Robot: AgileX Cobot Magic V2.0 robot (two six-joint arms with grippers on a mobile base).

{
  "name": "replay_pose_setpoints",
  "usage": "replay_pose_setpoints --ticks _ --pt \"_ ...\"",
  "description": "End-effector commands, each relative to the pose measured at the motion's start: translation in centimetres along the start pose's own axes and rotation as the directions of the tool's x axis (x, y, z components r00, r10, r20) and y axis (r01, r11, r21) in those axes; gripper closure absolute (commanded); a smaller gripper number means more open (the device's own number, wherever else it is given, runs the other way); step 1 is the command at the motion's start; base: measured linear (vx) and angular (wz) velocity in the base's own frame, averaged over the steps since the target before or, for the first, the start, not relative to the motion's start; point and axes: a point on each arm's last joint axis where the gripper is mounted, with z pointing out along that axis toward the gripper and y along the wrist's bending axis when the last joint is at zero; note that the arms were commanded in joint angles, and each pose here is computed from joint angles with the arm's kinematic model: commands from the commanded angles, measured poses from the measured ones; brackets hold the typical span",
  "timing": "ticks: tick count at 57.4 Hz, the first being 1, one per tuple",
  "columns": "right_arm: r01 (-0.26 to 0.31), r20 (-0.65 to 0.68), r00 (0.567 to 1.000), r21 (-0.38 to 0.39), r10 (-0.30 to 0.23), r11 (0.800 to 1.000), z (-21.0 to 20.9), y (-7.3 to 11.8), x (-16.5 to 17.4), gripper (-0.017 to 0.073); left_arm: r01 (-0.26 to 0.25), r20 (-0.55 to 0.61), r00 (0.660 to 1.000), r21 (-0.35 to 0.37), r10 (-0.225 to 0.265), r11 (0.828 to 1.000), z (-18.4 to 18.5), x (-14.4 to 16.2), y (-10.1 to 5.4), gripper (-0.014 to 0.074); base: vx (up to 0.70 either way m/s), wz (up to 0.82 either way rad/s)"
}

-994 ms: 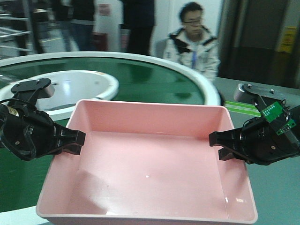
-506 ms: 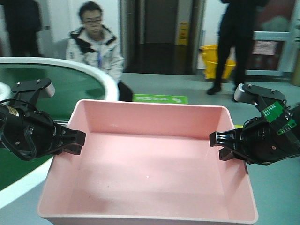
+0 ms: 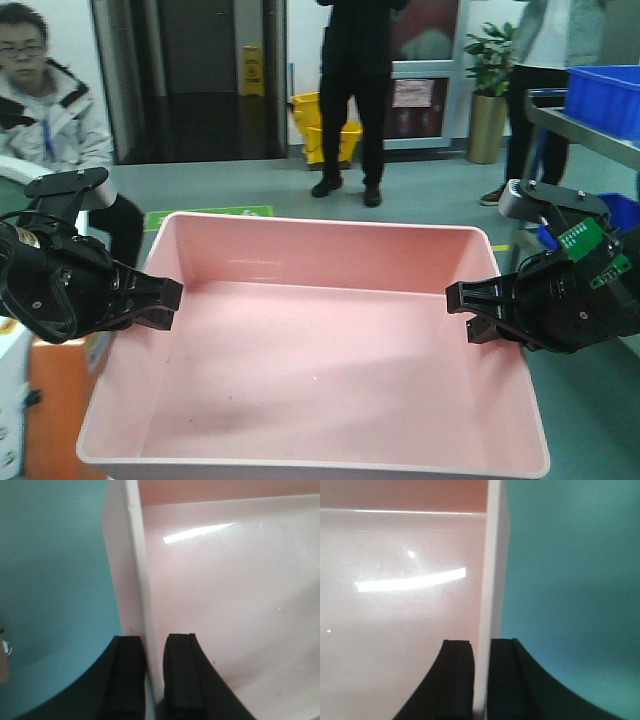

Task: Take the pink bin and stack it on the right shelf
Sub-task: 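Hold the pink bin with both grippers while the base drives to the table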

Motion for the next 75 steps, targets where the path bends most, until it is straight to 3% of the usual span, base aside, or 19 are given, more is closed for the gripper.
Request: replay_pose_setpoints --ticks 1,29,75 --pt "0.023 0.141 0.990 -0.007 -0.022 1.000 -2.25 0.17 -1.41 0.0568 -0.021 0.138 0.990 0.024 0.017 0.999 -2.59 -1.25 -0.88 0.0598 0.21 -0.39" --pt "0.023 0.141 0.990 -0.007 -0.022 1.000 -2.25 0.17 -1.41 0.0568 -0.021 0.138 0.990 0.024 0.017 0.999 -2.59 -1.25 -0.88 0.0598 0.29 -0.28" --pt "0.023 0.142 0.990 -0.007 -0.022 1.000 -2.25 0.17 -1.42 0.0568 -0.021 0.138 0.990 0.024 0.017 0.999 -2.59 -1.25 -0.88 0.0598 0.42 -0.01"
